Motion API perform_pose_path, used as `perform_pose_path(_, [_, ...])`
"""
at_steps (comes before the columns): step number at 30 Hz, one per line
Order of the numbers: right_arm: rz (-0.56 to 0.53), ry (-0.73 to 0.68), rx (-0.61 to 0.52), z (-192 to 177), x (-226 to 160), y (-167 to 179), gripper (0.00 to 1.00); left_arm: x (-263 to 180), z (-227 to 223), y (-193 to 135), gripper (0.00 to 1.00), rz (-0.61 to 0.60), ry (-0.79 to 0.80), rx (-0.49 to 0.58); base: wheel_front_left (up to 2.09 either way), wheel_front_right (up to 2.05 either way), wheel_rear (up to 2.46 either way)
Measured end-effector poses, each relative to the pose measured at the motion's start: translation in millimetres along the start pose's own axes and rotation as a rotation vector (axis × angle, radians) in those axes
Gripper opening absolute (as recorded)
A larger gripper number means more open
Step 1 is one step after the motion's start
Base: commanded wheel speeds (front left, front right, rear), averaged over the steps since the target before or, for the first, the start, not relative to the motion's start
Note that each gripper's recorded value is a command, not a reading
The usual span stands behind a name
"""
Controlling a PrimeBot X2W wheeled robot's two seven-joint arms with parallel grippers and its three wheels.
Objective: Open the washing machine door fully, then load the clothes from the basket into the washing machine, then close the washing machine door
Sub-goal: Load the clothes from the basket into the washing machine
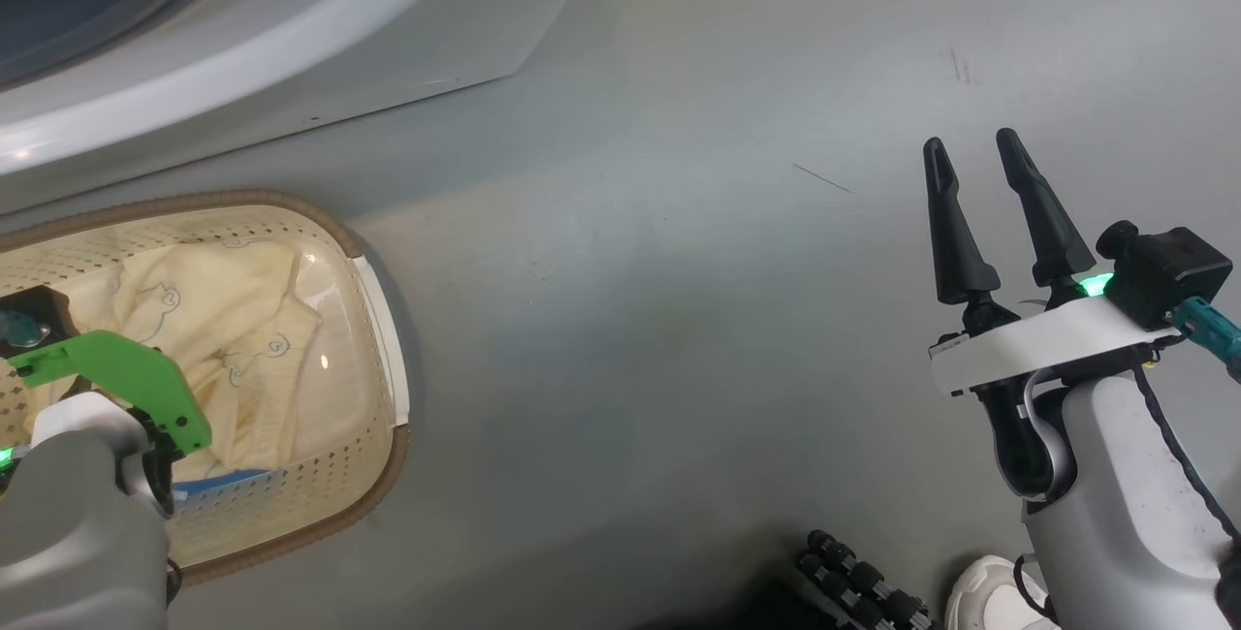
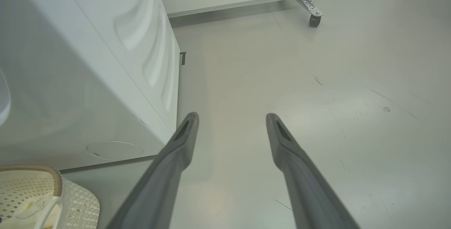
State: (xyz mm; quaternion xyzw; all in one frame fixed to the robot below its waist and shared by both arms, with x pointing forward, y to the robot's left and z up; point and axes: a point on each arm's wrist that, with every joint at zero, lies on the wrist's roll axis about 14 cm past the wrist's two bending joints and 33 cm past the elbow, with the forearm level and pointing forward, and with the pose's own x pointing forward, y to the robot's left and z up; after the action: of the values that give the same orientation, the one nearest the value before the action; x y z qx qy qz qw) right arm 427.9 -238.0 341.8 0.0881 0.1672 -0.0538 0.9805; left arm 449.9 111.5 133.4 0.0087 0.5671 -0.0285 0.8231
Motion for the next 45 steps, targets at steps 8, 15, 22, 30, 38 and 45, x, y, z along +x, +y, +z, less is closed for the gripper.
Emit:
perform_pose_path(8, [-0.003, 0.019, -0.007, -8, 6, -2, 1.0, 12, 0, 7, 1.0, 0.021, 0.009, -0.012, 0.0, 0.0, 0.0])
perform_pose_path(15, [-0.005, 0.027, -0.009, -11, 8, -3, 1.0, 17, -7, 17, 1.0, 0.047, 0.03, -0.023, 0.0, 0.0, 0.0])
perform_pose_path(22, [-0.007, 0.043, -0.011, -18, 10, -5, 1.0, 26, -2, 20, 1.0, 0.056, 0.028, -0.034, 0.0, 0.0, 0.0])
perform_pose_path(30, [-0.007, 0.056, -0.015, -24, 16, -5, 1.0, 36, -12, 24, 1.0, 0.069, 0.06, -0.046, 0.0, 0.0, 0.0])
perform_pose_path(38, [-0.015, 0.069, -0.011, -30, 17, -8, 1.0, 42, -14, 24, 1.0, 0.075, 0.07, -0.044, 0.0, 0.0, 0.0])
perform_pose_path(45, [-0.012, 0.076, -0.016, -35, 24, -8, 1.0, 52, -12, 25, 1.0, 0.08, 0.066, -0.053, 0.0, 0.0, 0.0])
